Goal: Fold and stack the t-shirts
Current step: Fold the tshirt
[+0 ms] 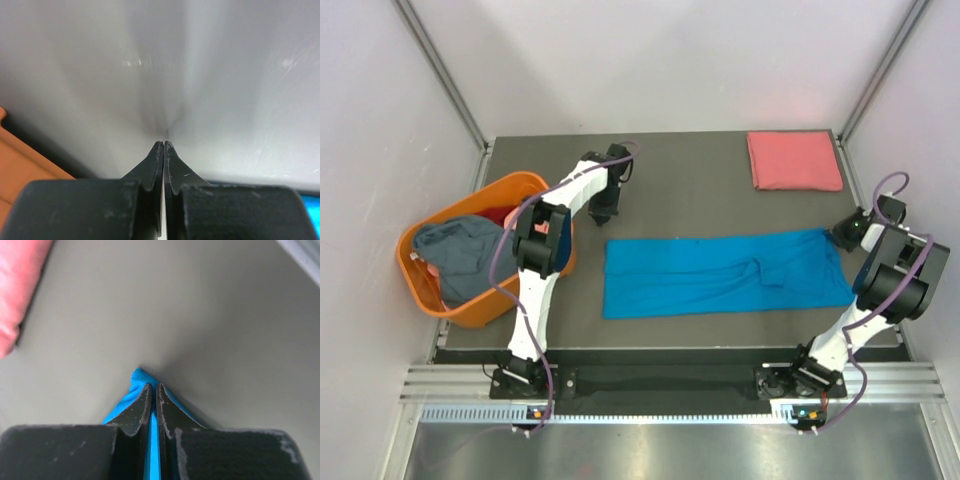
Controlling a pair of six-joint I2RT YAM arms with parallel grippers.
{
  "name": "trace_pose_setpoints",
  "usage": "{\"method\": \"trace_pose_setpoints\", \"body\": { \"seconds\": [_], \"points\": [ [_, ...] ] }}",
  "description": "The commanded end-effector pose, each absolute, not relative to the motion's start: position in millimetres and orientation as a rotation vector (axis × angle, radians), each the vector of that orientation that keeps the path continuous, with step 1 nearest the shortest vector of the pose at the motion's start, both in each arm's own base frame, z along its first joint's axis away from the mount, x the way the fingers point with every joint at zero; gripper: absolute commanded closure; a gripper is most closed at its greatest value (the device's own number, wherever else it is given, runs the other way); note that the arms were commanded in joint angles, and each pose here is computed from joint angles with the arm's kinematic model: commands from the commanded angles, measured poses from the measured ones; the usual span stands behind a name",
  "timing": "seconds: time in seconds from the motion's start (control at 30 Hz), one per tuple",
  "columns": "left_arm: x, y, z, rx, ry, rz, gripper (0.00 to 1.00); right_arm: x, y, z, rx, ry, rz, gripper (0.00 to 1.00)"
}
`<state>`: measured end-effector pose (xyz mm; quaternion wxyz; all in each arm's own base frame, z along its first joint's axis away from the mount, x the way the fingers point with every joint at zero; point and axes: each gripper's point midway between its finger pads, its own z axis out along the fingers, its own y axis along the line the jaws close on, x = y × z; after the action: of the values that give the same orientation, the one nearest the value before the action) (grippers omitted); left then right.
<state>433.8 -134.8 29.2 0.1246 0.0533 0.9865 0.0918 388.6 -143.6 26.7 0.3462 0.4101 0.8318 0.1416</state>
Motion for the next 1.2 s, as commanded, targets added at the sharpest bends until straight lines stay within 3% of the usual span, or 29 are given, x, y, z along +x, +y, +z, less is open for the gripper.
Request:
{"method": "trace_pose_setpoints", "body": {
  "seconds": [0.0,0.2,0.3,0.33,0.43,0.63,0.8,1.03,1.17],
  "points": [
    [448,-128,54,0.132,2.820,0.312,1.00,420,-162,51,1.000,2.084,0.321,1.00],
    [462,-154,84,0.156,2.755,0.121,1.00,443,-163,53,0.978,2.090,0.346,1.00],
    [457,-193,114,0.208,2.690,-0.161,1.00,452,-157,67,0.945,2.139,0.326,0.92],
    [452,-215,119,0.243,2.673,-0.305,1.00,457,-157,79,0.930,2.134,0.313,0.83],
    [438,-261,151,0.311,2.568,-0.524,0.89,443,-158,99,0.984,2.179,0.217,0.68],
    [376,-378,203,0.502,2.378,-1.026,0.72,374,-176,125,1.165,2.234,-0.052,0.60],
    [342,-458,205,0.551,2.266,-1.290,0.71,322,-154,116,1.192,2.281,0.016,0.61],
    [323,-513,161,0.533,2.251,-1.400,0.71,280,-132,79,1.264,2.351,0.133,0.70],
    [325,-534,140,0.526,2.255,-1.426,0.71,276,-131,70,1.269,2.329,0.129,0.69]
  ]
}}
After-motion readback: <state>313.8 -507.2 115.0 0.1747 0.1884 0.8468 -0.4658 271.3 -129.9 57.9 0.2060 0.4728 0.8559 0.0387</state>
